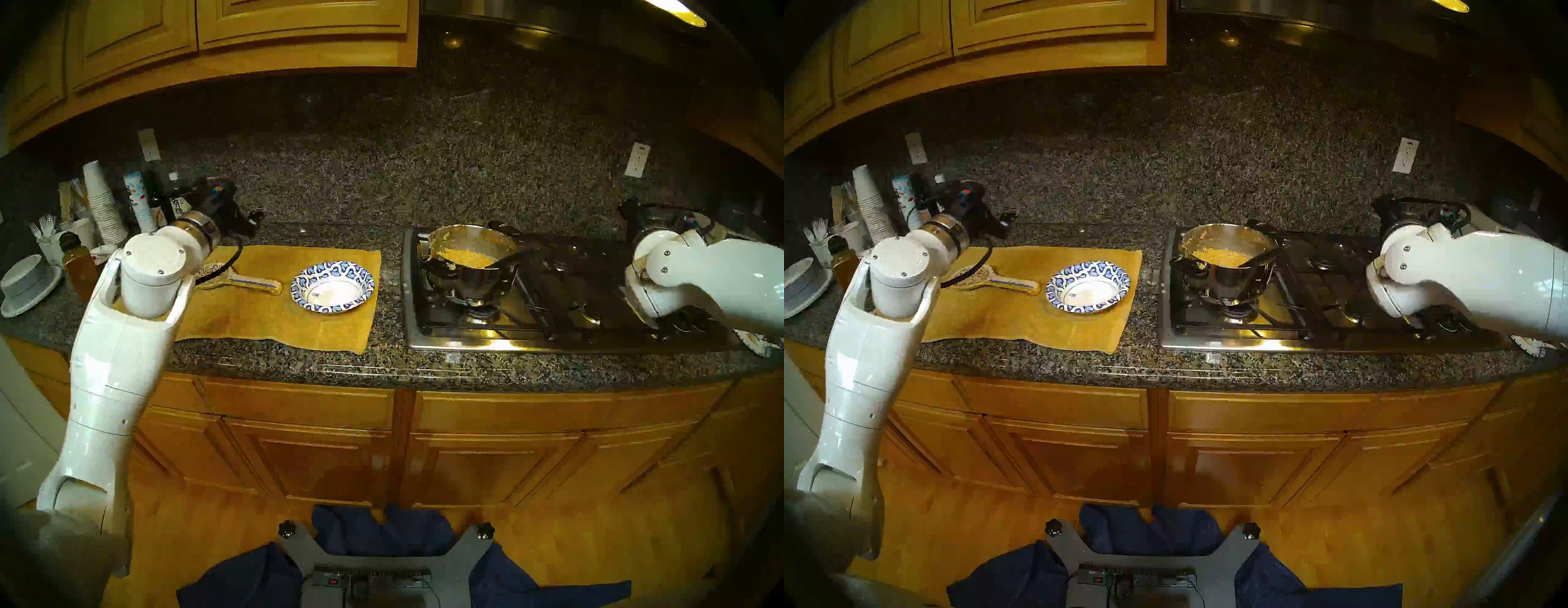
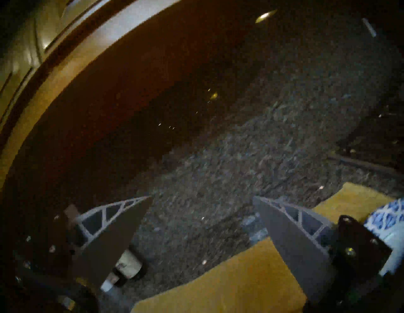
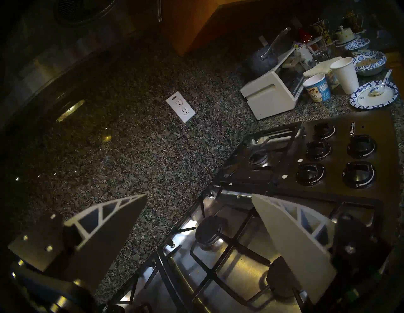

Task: Scoop oatmeal into bowl

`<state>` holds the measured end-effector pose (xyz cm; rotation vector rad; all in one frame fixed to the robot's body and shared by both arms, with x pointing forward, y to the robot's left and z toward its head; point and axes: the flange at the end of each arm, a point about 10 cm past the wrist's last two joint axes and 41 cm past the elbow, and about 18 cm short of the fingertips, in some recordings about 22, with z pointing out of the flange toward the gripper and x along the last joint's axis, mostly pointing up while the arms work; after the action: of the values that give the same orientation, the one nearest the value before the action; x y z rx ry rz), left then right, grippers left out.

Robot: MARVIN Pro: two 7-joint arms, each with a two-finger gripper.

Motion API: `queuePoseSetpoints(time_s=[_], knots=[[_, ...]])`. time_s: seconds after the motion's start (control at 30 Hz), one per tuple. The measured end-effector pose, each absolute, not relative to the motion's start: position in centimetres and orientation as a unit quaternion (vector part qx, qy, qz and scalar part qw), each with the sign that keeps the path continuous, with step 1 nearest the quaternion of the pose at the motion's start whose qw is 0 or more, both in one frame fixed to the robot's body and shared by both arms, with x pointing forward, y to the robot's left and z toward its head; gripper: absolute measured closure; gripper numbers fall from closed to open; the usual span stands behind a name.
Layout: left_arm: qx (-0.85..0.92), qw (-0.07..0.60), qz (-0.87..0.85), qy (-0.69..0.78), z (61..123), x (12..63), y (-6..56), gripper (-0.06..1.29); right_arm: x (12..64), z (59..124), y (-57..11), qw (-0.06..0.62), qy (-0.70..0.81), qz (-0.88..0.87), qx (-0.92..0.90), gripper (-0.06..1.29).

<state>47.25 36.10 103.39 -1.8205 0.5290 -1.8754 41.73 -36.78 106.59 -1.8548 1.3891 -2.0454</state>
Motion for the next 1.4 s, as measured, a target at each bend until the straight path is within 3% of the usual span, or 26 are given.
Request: queuePoseSetpoints(time_s=[0.43,0.93,1.4], knots=[[-0.668,0.298,-0.677,0.085,104.2,42.0,43.5,0.00,41.8,106.7,-36.7,0.026,0.449,-0.663,-0.599,-0.01],[-0.652,0.268,-0.709,0.014,104.1,35.6,45.3,0.00,40.4,105.8,-31.5,0.058,0.407,-0.642,-0.647,-0.01],[-0.659,0.236,-0.714,0.011,102.8,33.6,44.9,0.00,41.3,107.5,-25.3,0.093,0.351,-0.641,-0.676,-0.01]])
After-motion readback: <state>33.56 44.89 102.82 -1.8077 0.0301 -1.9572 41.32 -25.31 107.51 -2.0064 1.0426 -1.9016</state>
